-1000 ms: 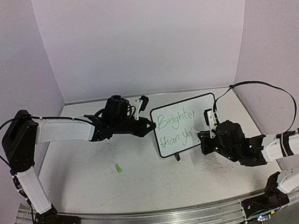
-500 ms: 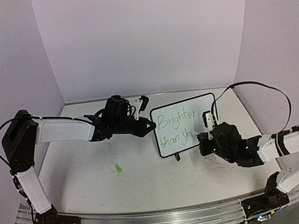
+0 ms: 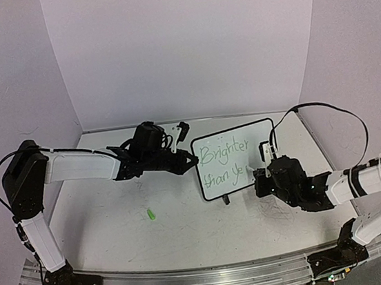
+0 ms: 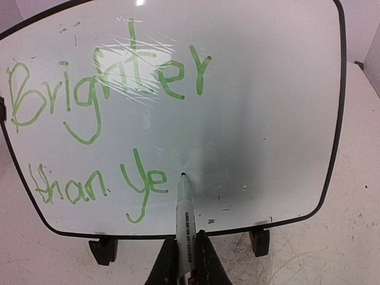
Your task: Write a sentence on the whiteboard
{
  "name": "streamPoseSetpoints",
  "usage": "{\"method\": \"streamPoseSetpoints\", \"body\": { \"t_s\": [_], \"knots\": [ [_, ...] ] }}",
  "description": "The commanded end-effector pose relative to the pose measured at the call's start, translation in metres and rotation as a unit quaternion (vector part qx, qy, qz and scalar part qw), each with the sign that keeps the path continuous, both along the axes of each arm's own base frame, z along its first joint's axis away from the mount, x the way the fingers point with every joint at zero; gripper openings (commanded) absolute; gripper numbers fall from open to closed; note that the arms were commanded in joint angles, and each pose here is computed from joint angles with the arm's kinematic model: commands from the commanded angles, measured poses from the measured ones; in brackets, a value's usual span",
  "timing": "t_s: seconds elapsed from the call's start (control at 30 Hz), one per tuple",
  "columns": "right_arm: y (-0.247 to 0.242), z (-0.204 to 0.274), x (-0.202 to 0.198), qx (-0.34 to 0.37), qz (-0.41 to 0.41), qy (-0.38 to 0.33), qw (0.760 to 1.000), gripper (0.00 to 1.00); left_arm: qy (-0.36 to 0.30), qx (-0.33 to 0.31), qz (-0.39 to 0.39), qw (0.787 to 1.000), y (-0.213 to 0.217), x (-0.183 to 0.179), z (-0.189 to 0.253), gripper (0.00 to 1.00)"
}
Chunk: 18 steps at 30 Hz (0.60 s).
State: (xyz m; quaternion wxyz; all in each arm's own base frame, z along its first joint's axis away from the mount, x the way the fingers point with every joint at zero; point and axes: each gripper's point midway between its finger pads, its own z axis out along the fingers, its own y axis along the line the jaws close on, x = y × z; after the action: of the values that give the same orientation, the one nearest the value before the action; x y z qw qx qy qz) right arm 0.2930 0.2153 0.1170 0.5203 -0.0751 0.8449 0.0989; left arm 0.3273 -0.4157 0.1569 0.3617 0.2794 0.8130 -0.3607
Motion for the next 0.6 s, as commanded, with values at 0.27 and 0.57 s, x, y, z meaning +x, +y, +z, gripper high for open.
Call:
{"method": "streamPoseSetpoints", "body": {
  "t_s": [0.27,0.57],
  "knots": [
    [0.0061,0.0201,0.0178,0.015,-0.015,-0.026,0.999,0.00,-0.047,0.014,0.039,0.998,0.0162,0.0187,0.0156,0.00],
    [0.0125,0.0162,0.0149,0.018,0.004,-0.016,1.000,0.00,-0.047,0.013,0.038,0.998,0.0156,0.0185,0.0163,0.00]
  ]
}}
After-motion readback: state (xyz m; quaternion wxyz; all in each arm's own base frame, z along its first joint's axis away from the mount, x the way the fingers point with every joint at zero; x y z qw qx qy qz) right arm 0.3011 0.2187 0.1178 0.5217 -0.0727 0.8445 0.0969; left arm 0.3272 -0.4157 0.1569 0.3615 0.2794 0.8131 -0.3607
